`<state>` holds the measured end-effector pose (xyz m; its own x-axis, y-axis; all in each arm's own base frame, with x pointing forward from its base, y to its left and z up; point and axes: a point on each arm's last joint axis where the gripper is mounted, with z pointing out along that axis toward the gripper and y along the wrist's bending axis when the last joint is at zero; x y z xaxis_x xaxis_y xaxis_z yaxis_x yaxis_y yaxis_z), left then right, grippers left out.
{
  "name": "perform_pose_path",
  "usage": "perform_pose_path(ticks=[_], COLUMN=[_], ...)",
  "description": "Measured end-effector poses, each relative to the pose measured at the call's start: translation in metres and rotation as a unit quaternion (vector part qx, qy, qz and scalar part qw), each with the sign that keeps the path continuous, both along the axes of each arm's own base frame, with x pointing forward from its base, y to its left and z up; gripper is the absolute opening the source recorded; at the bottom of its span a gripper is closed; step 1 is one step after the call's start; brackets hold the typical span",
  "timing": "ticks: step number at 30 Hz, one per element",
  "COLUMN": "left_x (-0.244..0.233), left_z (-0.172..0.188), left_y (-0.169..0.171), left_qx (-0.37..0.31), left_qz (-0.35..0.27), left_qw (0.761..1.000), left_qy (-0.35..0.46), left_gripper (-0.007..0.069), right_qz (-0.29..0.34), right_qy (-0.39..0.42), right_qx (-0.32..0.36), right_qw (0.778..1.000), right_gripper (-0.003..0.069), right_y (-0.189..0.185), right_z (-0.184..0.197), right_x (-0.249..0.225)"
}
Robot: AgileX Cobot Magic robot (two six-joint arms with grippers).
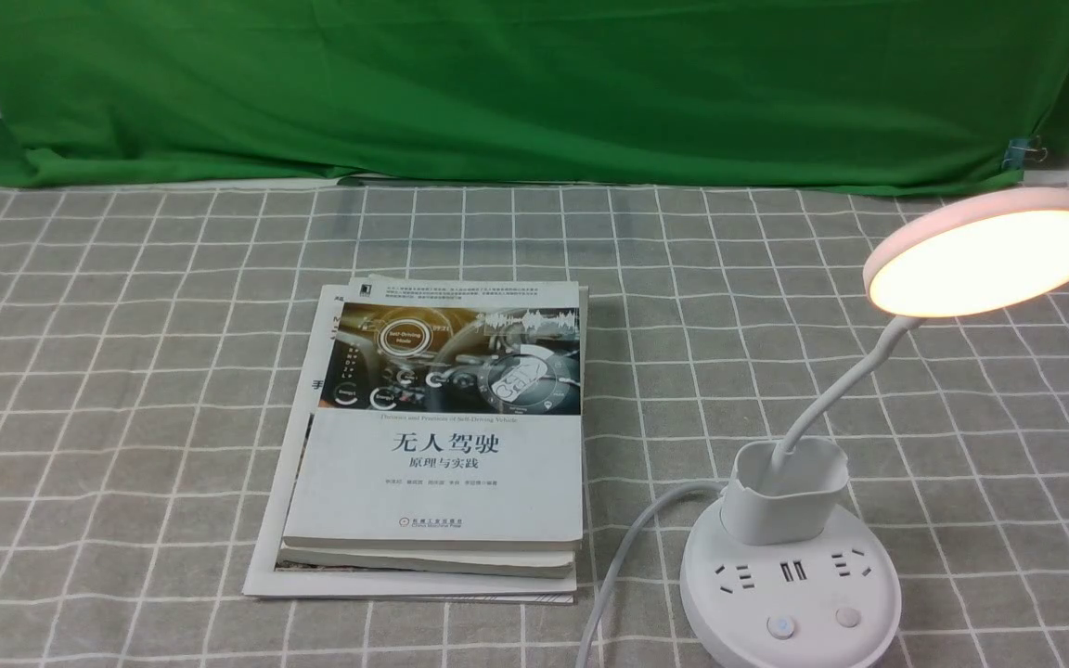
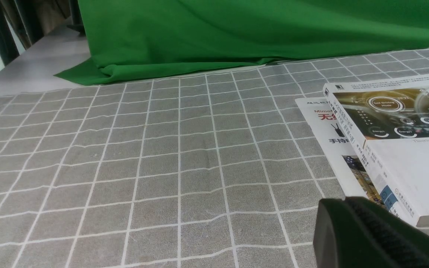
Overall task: Turn off the desk lamp on the grey coffee tablecloth by hand.
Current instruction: 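Press the power button on the lamp base to turn the lamp off with the right gripper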
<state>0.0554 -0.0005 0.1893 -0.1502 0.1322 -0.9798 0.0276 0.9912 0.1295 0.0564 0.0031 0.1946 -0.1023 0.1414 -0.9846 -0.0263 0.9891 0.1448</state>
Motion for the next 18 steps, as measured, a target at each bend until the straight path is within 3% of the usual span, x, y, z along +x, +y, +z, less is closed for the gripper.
perform_pose_path(ticks=[13,18], left_x=[0.0,0.0], left_z=[0.0,0.0], left_y=[0.0,0.0], left_qx=[0.0,0.0], left_qz=[0.0,0.0], left_qw=[1.0,1.0], left_qy=[0.0,0.0], left_gripper=[0.0001,0.0001], right_qz=[-0.02,-0.025], right_qy=[-0.154,-0.167], right_qx=[0.02,-0.023], right_qw=[0.988,0.985], right_gripper=[0.0242,0.0242], right_y=[-0.004,-0.004], right_z=[0.028,0.03], right_x=[-0.002,-0.002])
